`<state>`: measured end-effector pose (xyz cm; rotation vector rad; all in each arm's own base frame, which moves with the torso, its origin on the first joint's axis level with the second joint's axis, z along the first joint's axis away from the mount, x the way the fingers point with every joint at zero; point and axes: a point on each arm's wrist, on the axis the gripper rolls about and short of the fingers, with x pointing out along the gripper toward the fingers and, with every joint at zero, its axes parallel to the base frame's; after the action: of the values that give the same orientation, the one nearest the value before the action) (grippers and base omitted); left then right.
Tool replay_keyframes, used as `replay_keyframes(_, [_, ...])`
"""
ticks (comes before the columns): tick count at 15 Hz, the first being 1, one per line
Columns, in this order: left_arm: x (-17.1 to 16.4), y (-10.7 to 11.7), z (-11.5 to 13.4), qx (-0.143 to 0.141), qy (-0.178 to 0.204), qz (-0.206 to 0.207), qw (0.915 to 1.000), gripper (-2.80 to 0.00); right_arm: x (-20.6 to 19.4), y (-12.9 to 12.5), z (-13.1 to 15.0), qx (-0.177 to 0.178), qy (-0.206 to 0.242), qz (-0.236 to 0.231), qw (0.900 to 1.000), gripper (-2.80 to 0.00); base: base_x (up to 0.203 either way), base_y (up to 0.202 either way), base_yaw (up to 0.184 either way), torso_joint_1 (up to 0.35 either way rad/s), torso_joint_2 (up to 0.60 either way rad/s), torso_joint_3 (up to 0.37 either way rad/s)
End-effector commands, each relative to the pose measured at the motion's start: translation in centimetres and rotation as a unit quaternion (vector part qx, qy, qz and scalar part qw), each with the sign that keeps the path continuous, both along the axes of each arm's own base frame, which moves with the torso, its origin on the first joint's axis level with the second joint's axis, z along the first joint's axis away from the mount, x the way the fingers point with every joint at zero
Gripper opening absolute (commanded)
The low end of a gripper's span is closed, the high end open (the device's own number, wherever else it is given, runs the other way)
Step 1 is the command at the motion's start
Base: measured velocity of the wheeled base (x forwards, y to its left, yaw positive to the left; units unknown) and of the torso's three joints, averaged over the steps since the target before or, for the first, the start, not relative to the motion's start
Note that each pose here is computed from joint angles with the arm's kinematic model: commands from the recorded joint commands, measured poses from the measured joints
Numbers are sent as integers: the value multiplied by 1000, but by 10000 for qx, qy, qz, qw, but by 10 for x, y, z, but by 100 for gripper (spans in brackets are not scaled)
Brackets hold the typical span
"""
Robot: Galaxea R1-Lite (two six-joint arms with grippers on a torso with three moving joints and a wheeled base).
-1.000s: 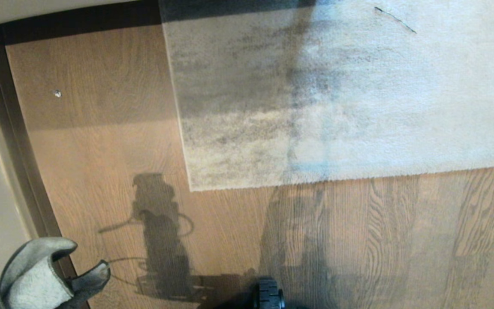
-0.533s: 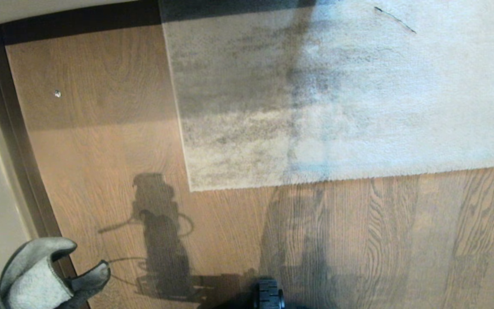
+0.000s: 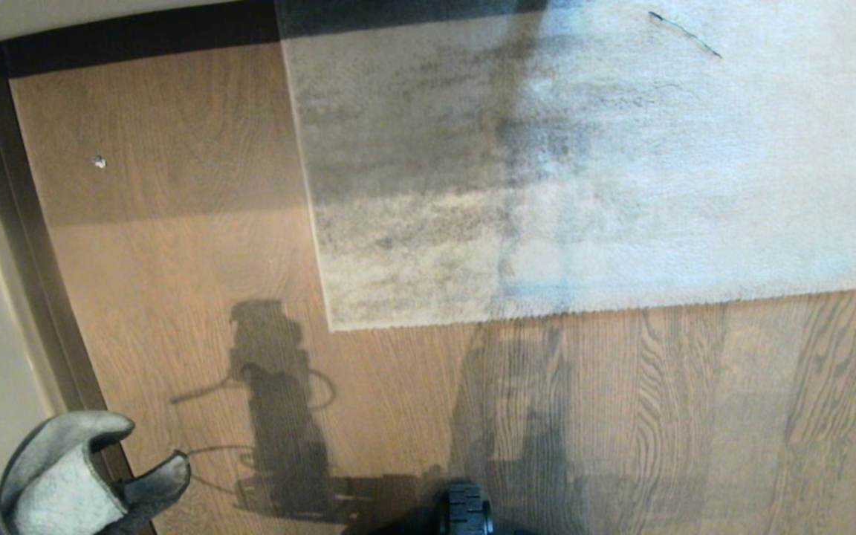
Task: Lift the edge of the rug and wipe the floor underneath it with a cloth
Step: Lift up the carpet
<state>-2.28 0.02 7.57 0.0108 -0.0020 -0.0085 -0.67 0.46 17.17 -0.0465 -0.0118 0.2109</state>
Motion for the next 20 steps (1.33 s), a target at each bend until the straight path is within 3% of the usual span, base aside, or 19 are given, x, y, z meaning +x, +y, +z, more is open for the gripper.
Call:
replay_keyframes(1, [0, 0, 0, -1, -6, 4, 10000, -280, 26, 0, 5, 11, 673, 24, 9977, -280, 0, 0, 0, 0, 0, 0])
replay_keyframes(6, [0, 0, 0, -1, -6, 4, 10000, -280, 77, 3, -5, 364, 1946, 135, 9801, -280, 0, 0, 0, 0, 0, 0])
replay_keyframes(11, [0, 0, 0, -1, -6, 4, 10000, -280, 133, 14, -22, 648, 2609, 344, 9626, -280, 0, 0, 0, 0, 0, 0])
replay_keyframes(15, [0, 0, 0, -1, -6, 4, 10000, -280, 148, 19, -30, 640, 2984, 415, 9514, -280, 0, 0, 0, 0, 0, 0])
replay_keyframes(20, [0, 0, 0, -1, -6, 4, 10000, -280, 161, 21, -26, 886, 3398, 239, 9360, -280, 0, 0, 0, 0, 0, 0])
